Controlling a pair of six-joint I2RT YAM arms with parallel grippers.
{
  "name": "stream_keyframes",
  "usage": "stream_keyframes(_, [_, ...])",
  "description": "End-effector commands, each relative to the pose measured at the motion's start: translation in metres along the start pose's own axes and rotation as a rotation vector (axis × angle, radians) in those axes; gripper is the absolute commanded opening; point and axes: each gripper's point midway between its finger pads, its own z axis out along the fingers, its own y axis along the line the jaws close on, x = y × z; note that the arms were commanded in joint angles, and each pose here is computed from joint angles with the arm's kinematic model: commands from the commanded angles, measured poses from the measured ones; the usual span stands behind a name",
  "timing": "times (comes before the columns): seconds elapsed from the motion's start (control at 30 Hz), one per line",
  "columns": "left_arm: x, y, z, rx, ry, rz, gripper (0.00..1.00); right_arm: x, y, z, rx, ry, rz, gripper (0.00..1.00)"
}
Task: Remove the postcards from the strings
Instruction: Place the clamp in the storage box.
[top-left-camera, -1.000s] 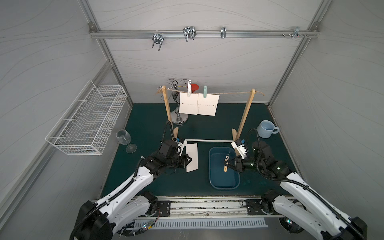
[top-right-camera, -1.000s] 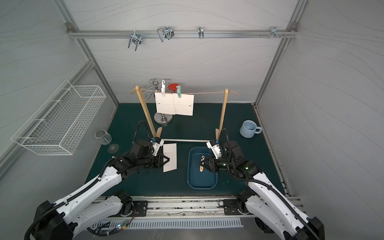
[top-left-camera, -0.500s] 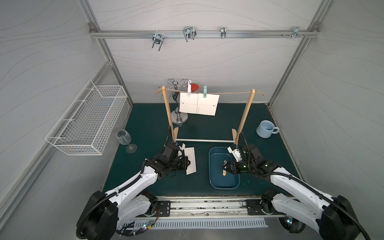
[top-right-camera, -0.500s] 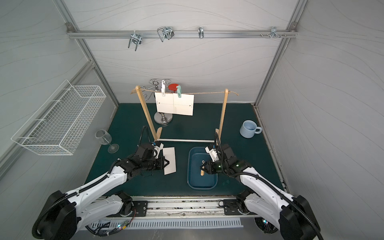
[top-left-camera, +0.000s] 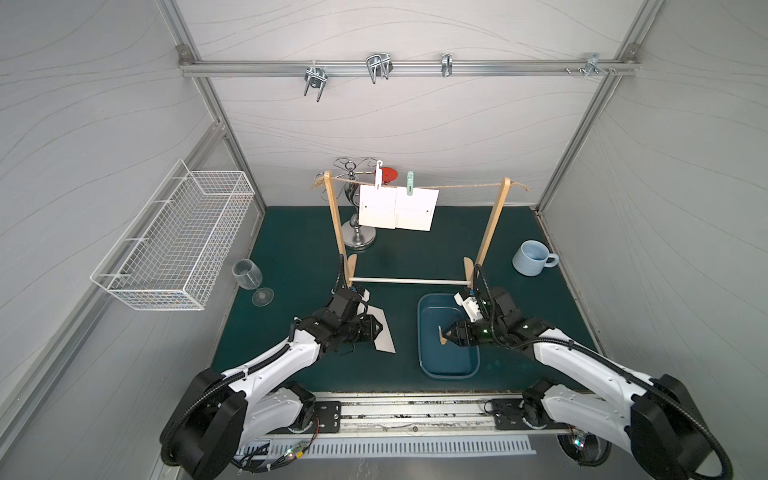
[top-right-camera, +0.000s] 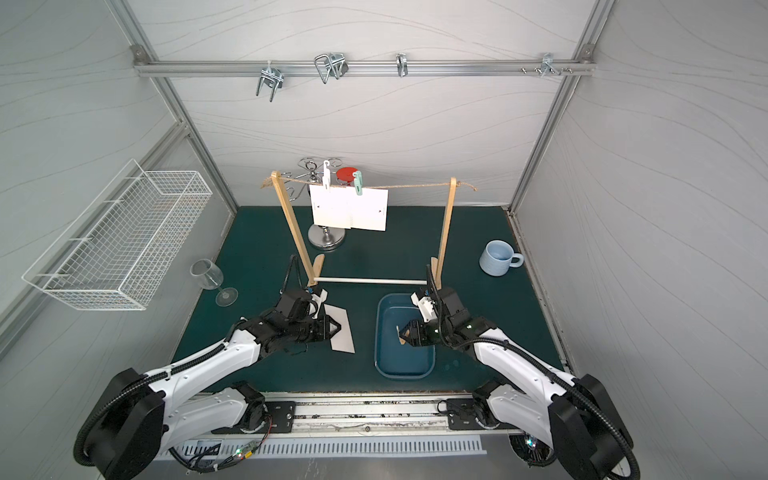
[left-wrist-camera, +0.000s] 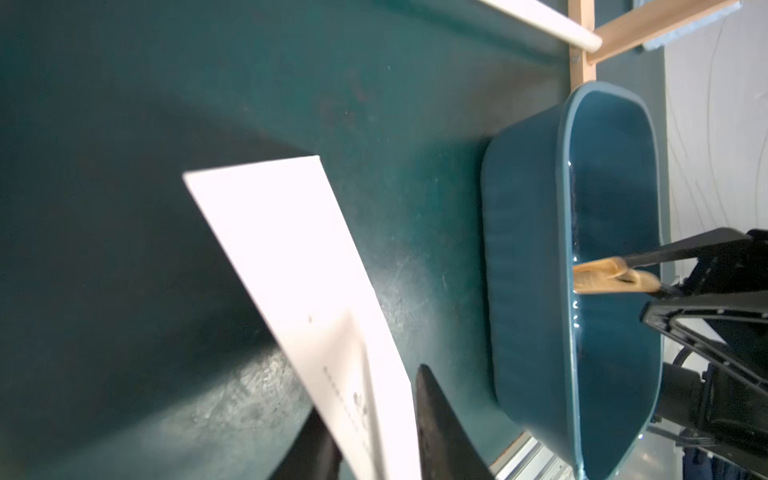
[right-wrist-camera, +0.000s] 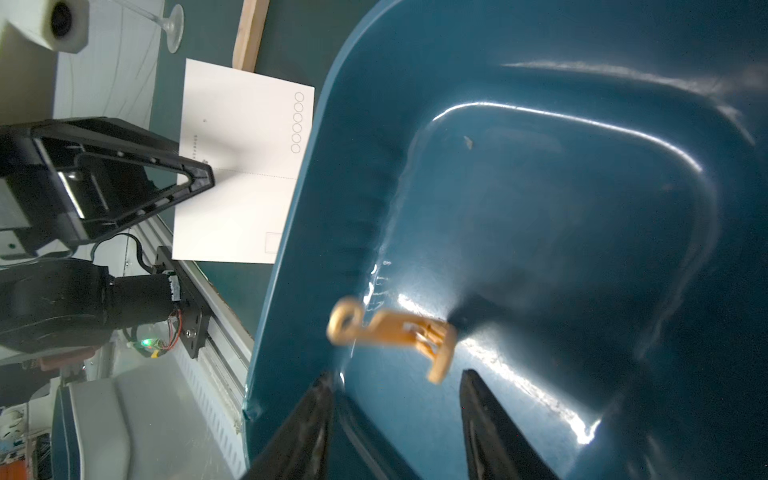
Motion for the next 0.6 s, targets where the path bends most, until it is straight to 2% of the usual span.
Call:
stream_keyframes(0.0, [-0.012, 0.001, -0.012, -0.034, -0.068, 0.005, 0.35, -0.013, 0.007, -0.010, 0.011, -0.054, -0.029, 0.56])
stream_keyframes(0.4, [-0.037, -0.002, -0.064, -0.138, -0.186, 0.046, 0.38, -0.047, 0.035, -0.041, -0.009, -0.158, -0.096, 0.60])
stream_keyframes(0.57, [-0.064, -0.027, -0.091, -0.115, -0.264, 0.103, 0.37, -0.077, 0.069, -0.067, -0.066, -0.226, -0.182, 0.61])
